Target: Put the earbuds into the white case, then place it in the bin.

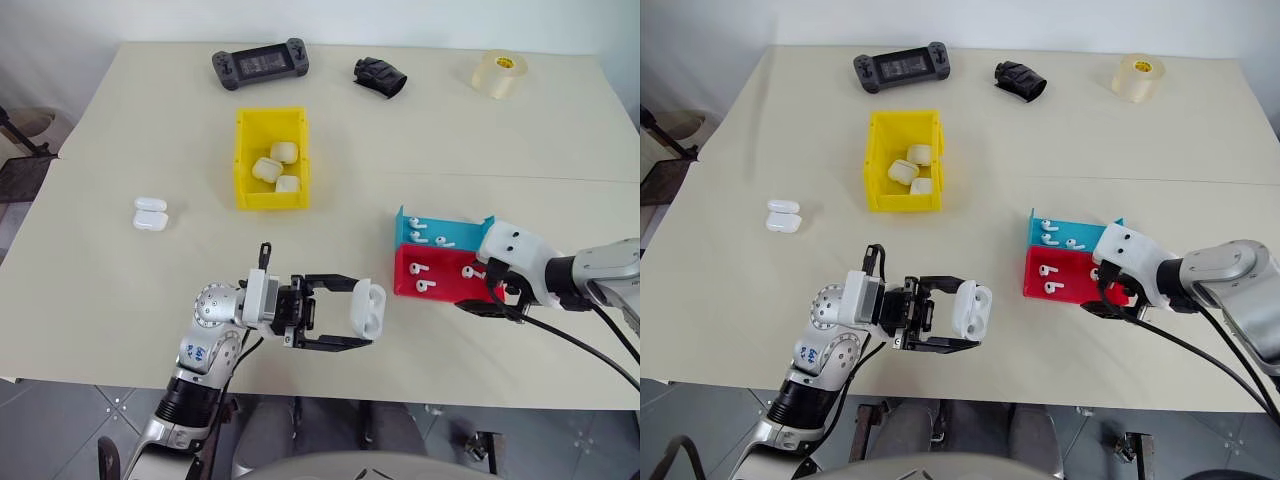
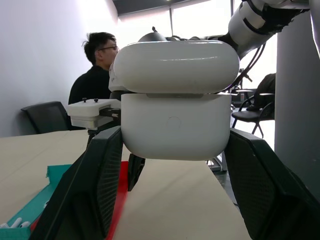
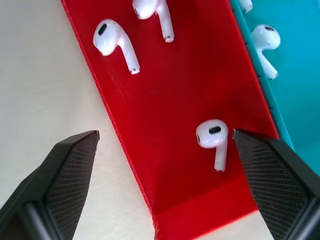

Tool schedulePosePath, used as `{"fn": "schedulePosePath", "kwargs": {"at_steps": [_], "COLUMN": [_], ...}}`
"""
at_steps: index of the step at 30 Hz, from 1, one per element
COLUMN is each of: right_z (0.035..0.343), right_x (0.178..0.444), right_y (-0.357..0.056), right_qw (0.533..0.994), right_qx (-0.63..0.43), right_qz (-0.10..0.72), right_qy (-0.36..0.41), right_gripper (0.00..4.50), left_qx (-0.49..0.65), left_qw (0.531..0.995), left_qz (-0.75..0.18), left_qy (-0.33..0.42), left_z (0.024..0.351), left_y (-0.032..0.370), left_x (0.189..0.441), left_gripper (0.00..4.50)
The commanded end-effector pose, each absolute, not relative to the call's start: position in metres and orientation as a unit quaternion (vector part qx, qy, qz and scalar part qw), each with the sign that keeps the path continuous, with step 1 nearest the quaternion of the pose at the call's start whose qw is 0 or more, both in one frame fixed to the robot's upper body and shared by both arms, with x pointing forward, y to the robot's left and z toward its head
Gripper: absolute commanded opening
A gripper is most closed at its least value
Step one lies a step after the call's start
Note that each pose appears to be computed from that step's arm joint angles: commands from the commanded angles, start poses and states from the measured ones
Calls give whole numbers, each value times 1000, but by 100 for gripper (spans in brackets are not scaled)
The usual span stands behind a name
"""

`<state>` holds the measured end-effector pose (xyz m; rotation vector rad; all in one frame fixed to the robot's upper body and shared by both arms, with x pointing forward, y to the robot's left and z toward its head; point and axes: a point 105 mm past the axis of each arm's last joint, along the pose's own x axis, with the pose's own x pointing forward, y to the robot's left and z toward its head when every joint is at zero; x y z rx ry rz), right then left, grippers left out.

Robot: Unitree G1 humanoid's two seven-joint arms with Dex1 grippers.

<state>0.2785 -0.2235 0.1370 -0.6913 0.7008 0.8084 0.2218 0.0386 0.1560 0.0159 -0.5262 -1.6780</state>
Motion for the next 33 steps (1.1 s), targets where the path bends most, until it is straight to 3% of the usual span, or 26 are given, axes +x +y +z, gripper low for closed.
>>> {"fn": "schedulePosePath", "kwargs": {"at_steps": [1, 11, 14, 20, 33], "right_z": [141, 138, 137, 137, 137], "right_x": [283, 289, 290, 292, 290], "right_y": [-221, -222, -224, -223, -221], "right_qw": [803, 796, 794, 793, 783], "right_qx": [-334, -342, -344, -347, -354], "right_qz": [377, 380, 381, 382, 401], "right_qy": [318, 323, 325, 323, 317], "right_gripper": [450, 450, 387, 181, 181], "left_qx": [12, 14, 14, 16, 17], "left_qw": [628, 630, 631, 634, 636], "left_qz": [-736, -735, -734, -732, -730], "left_qy": [-252, -251, -251, -251, -250], "left_z": [164, 164, 164, 164, 165], "left_y": [37, 37, 37, 38, 38], "left_x": [216, 216, 216, 217, 217], "left_gripper": [274, 274, 274, 274, 274]}}
